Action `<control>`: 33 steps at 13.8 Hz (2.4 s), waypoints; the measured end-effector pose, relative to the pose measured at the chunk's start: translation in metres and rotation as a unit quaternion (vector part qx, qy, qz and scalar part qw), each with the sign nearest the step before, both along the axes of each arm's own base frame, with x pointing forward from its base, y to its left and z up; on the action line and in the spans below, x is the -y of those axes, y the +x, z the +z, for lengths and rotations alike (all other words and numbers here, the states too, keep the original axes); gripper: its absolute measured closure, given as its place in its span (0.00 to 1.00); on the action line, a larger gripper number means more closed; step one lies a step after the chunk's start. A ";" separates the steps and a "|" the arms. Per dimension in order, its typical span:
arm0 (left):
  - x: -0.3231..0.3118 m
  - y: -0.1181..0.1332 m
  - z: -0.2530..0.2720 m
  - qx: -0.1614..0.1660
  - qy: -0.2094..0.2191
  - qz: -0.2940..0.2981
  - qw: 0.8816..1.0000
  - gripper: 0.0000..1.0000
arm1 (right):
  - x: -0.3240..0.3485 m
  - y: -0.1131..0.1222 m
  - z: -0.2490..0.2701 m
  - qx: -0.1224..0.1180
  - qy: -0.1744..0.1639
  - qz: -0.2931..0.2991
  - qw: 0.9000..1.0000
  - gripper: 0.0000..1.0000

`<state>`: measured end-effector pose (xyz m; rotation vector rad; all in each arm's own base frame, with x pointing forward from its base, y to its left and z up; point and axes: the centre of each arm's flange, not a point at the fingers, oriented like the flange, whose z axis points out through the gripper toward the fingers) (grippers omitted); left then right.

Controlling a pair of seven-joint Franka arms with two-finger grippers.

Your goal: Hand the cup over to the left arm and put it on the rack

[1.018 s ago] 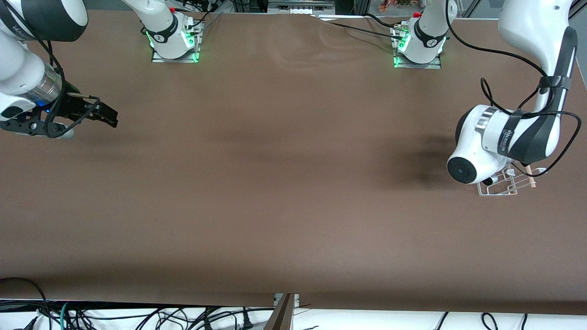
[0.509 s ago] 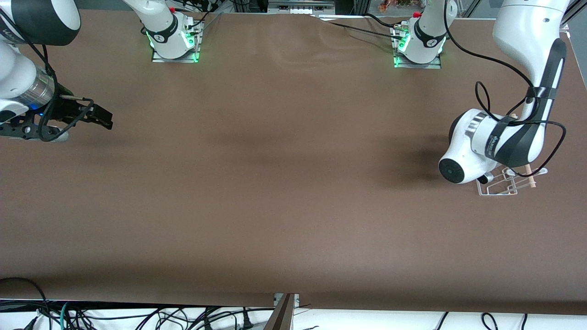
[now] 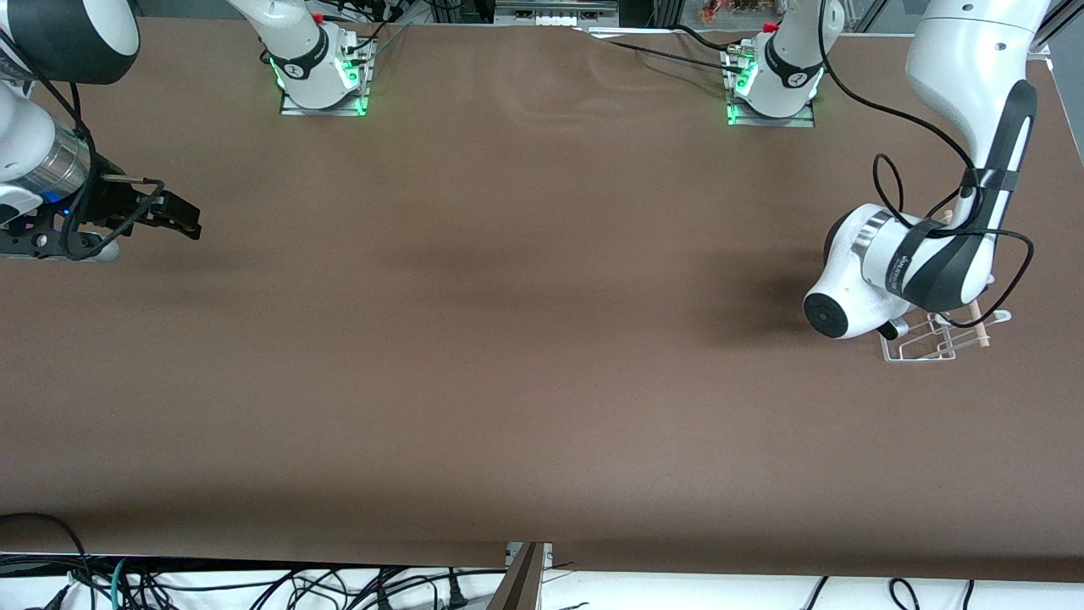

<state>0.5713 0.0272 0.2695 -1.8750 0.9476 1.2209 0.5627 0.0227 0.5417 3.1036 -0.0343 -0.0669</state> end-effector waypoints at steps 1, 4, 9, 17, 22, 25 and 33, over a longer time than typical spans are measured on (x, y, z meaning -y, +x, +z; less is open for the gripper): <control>-0.001 -0.001 -0.005 0.000 0.000 0.001 1.000 0.23 | -0.001 0.000 0.001 0.001 0.000 0.003 1.000 0.01; -0.003 -0.002 -0.017 -0.001 0.001 0.003 1.000 0.23 | -0.006 -0.003 0.001 -0.012 0.000 0.008 1.000 0.01; -0.003 -0.001 -0.014 0.007 0.004 0.005 1.000 0.00 | -0.006 -0.004 -0.001 -0.021 -0.001 0.010 1.000 0.01; 0.033 0.030 0.123 0.150 -0.177 0.130 0.964 0.00 | -0.006 -0.004 -0.002 -0.022 -0.001 0.010 1.000 0.01; 0.057 0.050 0.195 0.233 -0.297 0.200 0.904 0.00 | -0.006 -0.004 -0.002 -0.023 0.000 0.023 0.999 0.01; 0.072 0.052 0.227 0.279 -0.347 0.229 0.866 0.00 | -0.006 -0.004 -0.002 -0.023 0.000 0.024 0.999 0.01; 0.078 0.040 0.301 0.380 -0.383 0.271 0.797 0.00 | -0.006 -0.001 -0.004 -0.023 0.001 0.025 0.999 0.01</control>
